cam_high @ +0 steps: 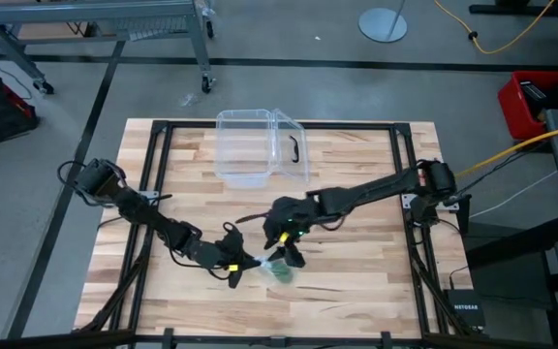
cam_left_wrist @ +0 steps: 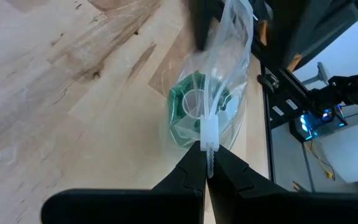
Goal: Roll bandage
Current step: Close the transparent zip bag
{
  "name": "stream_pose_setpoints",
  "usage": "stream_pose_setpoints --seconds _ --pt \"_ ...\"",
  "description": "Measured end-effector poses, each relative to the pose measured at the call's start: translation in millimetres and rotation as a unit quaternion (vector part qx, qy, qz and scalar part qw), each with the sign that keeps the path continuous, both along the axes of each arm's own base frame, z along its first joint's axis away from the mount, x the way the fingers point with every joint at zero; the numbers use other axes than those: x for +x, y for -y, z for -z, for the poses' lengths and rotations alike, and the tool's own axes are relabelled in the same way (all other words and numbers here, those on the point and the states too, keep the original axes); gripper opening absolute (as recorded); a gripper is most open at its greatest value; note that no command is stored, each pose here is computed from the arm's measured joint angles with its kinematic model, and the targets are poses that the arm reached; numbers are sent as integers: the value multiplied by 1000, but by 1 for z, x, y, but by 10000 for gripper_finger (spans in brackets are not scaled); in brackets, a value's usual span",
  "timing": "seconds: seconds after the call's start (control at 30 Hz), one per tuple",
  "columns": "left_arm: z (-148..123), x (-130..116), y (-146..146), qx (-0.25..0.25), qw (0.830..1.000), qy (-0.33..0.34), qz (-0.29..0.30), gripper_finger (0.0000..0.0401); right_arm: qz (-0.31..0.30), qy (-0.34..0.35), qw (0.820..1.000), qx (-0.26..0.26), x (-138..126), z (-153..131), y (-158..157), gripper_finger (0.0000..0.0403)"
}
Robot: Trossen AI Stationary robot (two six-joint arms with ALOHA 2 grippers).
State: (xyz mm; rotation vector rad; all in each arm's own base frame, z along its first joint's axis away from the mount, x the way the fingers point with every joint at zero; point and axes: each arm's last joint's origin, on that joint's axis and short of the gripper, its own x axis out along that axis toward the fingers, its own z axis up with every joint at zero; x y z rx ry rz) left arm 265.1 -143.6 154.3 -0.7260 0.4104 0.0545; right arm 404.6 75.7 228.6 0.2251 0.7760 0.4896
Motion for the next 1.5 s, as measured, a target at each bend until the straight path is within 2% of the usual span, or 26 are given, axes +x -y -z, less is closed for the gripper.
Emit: stream_pose_setpoints --seconds 0.17,0.4,1.17,1.3,1.5 --pt "0 0 1 8 1000 0 5 0 -19 -4 999 -27 21 -1 -3 186" --pt "1 -1 1 10 1000 -3 7 0 -26 -22 999 -24 36 3 -6 186" --pt "-2 1 1 27 999 12 16 0 -31 -23 999 -17 44 14 -8 185" --pt "-2 1 1 27 999 12 16 0 -32 -25 999 -16 44 15 -8 161" --pt "-1 0 1 30 999 10 16 0 -33 -28 999 -16 44 15 -8 100"
